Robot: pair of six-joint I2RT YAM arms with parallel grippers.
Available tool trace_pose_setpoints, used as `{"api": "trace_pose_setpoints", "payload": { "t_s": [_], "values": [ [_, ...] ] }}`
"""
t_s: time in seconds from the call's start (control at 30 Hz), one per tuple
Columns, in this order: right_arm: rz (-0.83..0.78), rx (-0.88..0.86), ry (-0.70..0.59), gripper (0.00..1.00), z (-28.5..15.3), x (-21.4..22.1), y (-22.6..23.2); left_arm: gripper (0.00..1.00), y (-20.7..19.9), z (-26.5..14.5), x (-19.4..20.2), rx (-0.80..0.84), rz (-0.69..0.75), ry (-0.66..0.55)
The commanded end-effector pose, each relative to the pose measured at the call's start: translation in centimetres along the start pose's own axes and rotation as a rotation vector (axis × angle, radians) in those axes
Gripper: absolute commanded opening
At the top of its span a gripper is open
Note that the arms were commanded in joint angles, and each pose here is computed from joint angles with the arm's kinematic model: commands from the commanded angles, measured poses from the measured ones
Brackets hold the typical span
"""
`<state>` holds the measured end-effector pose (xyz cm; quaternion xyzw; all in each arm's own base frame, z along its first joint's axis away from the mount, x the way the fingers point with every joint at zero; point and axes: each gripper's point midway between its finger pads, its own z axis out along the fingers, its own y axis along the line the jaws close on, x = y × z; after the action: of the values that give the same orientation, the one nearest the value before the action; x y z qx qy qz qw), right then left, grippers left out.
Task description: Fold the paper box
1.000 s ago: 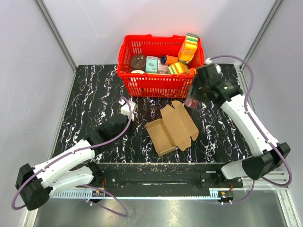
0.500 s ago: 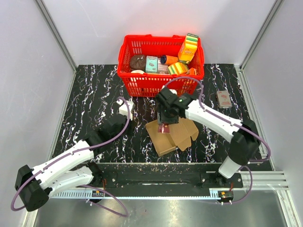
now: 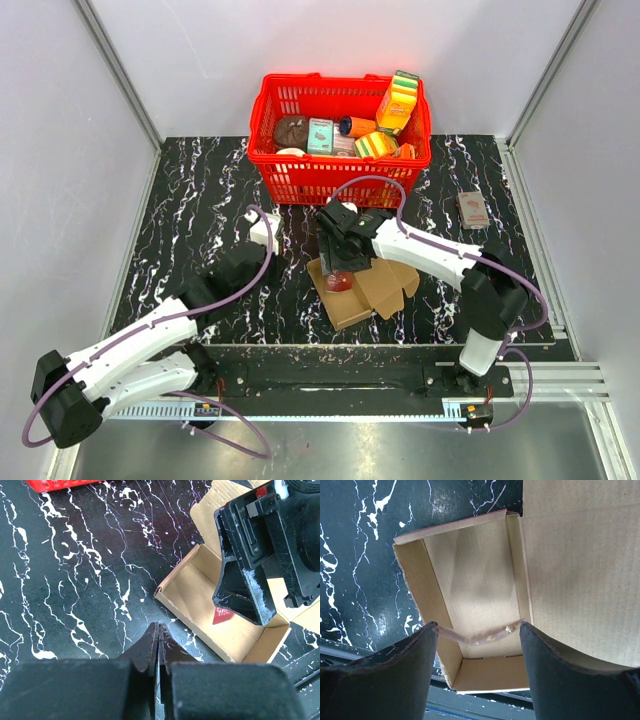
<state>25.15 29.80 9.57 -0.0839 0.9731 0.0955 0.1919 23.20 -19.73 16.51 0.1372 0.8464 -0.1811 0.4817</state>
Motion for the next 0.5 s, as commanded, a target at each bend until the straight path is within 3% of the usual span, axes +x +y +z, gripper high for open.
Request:
{"api": "trace_pose_setpoints", "payload": {
  "t_s": [0.0,0.27,0.47],
  "values": [
    [-0.041,-0.044,-0.036,0.73,-0.5,-0.7,1.0,0.01,0.2,-0.2,-0.9,-0.012,-0.023,-0.039],
    [-0.046,0.004,-0.158,0.79,-4.9,-3.6,0.0,0.01,0.2,-0.2,-0.8,-0.013,-0.033,-0.038],
    [0.037,0.108,-0.321,0.88,-9.4,-4.8,-4.4,0.02,0.1,0.0,-0.9,-0.014,-0.038,-0.038]
  ]
}}
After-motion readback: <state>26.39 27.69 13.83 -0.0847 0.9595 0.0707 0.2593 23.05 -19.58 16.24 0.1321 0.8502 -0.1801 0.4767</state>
